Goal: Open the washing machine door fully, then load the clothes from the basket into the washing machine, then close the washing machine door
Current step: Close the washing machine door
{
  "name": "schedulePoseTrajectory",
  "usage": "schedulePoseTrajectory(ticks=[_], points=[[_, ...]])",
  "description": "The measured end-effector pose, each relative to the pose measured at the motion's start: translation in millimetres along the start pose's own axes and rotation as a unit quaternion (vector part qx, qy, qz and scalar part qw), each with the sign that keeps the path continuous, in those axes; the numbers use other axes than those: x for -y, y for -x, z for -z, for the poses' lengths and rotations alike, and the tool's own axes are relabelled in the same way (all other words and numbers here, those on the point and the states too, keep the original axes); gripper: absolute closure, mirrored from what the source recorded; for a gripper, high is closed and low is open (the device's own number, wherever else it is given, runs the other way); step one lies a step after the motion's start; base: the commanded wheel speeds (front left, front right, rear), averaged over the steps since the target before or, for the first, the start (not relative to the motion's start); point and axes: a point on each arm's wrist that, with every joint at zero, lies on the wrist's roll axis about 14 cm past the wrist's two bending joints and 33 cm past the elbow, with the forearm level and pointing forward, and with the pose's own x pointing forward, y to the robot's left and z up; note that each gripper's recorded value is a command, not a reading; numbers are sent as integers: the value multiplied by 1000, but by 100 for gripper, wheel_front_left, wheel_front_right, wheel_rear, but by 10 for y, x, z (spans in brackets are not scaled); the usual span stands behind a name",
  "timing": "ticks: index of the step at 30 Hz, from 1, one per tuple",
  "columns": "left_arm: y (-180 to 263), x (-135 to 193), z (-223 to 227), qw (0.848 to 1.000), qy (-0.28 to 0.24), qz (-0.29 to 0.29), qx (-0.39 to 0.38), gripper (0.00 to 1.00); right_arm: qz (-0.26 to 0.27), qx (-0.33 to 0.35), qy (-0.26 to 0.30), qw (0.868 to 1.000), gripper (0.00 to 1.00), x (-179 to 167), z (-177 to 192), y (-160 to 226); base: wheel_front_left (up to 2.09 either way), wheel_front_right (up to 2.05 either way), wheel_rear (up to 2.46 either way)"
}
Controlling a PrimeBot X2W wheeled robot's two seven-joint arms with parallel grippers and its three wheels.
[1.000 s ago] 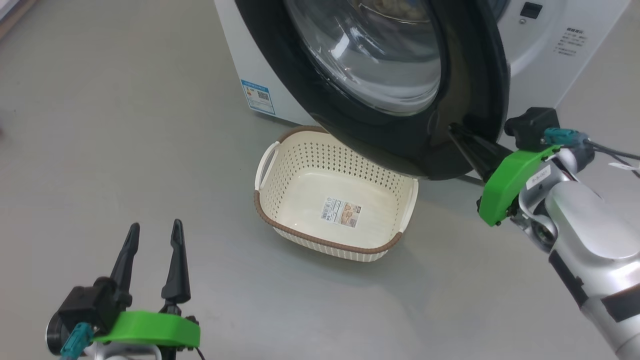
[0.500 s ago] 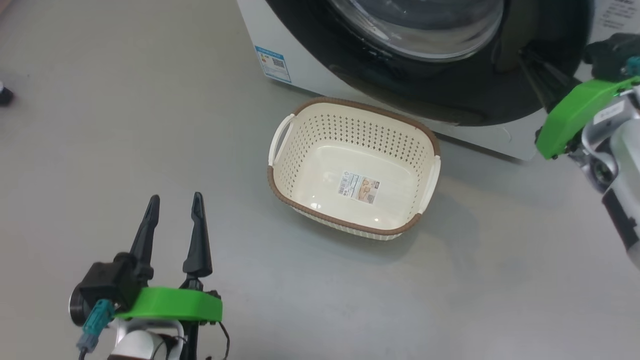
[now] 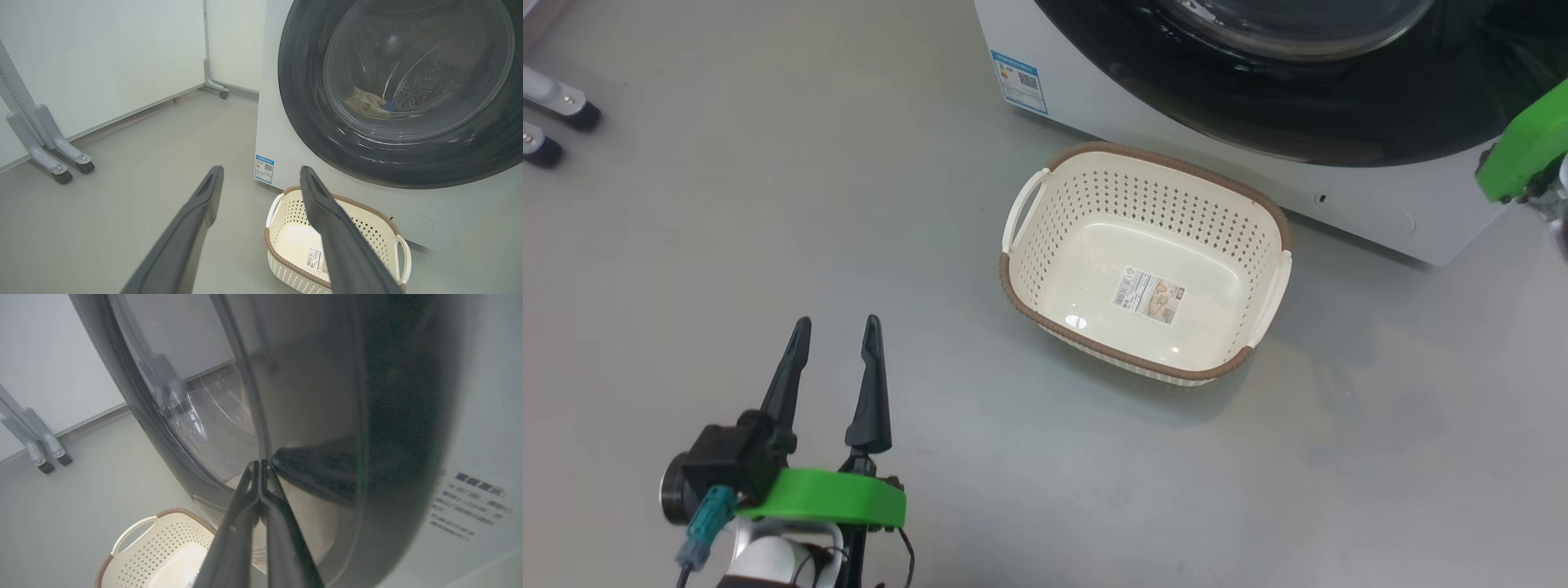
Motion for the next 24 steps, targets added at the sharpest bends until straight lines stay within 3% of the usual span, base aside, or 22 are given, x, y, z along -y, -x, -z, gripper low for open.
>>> schedulePoseTrajectory(ticks=[8, 17, 21, 24], points=[[-6, 13, -21, 1000, 2, -1, 6, 0, 43, 10, 14, 999, 100, 289, -130, -95, 0, 0, 0], [2, 61, -67, 1000, 10, 7, 15, 0, 33, 21, 10, 999, 100, 86, -256, -79, 0, 0, 0], [-18, 102, -40, 1000, 4, 16, 13, 0, 25, 48, -17, 998, 100, -48, -399, -36, 0, 0, 0], [-66, 211, -34, 999, 8, 33, 14, 0, 22, 51, -22, 998, 100, -65, -321, 107, 0, 0, 0]])
